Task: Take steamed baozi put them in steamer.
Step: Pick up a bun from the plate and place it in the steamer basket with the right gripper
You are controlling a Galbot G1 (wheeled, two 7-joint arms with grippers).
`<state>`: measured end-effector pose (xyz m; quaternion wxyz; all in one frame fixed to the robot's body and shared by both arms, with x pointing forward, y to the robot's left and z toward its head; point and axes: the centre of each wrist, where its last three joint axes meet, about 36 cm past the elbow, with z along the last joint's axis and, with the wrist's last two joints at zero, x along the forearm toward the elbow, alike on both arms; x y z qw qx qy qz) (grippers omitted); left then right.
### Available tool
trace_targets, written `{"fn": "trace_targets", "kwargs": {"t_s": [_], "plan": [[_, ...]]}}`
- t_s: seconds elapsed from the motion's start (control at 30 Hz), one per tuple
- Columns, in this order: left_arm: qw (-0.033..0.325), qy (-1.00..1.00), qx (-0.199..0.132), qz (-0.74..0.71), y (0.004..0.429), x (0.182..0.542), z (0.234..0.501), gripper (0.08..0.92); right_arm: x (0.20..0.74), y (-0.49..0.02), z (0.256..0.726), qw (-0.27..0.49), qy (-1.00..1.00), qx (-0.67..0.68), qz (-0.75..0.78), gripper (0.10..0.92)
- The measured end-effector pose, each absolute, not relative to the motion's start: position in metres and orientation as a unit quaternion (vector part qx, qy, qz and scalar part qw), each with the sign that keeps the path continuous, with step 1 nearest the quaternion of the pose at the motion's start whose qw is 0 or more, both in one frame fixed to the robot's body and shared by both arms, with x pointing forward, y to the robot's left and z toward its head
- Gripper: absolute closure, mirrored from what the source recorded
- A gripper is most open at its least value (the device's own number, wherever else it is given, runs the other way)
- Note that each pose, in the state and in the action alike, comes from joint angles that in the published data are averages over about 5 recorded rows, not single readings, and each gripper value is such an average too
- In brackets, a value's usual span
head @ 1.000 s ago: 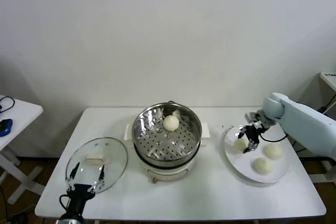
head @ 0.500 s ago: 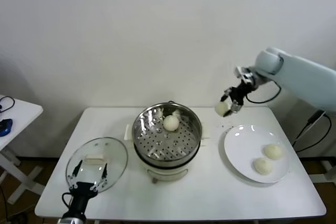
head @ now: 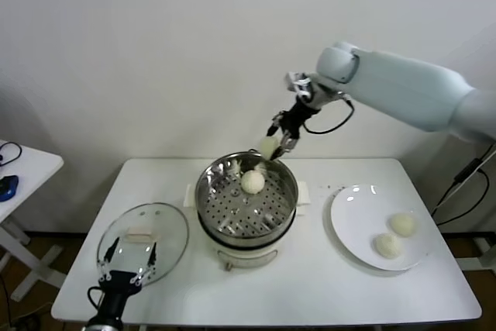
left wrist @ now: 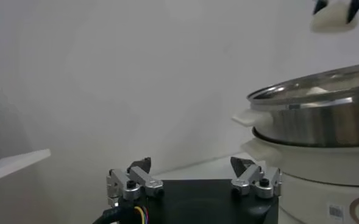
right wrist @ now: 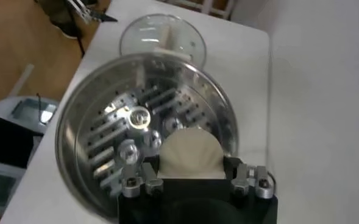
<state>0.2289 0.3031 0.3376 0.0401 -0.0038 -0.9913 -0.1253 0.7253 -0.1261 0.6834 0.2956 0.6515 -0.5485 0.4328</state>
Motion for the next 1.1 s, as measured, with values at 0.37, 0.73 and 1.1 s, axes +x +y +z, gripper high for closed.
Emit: {"fn": "trace_targets", "kwargs": {"t_s": [0.37, 0.73, 1.1], "plan": [[0.041, -0.991, -0.002, -0.124, 0.302, 0.229, 0.337, 0.177, 0.721, -0.061, 0.631, 0.307, -0.504, 0.68, 0.434, 0.346], [0.052, -0.991, -0.006, -0.123, 0.303, 0.225, 0.333, 0.177, 0.717, -0.036, 0.597, 0.31, -0.473, 0.688, 0.455, 0.352], [0.054, -0.991, -0.004, -0.122, 0.301, 0.228, 0.33, 0.177, 0.715, -0.02, 0.574, 0.306, -0.455, 0.692, 0.47, 0.352]]}}
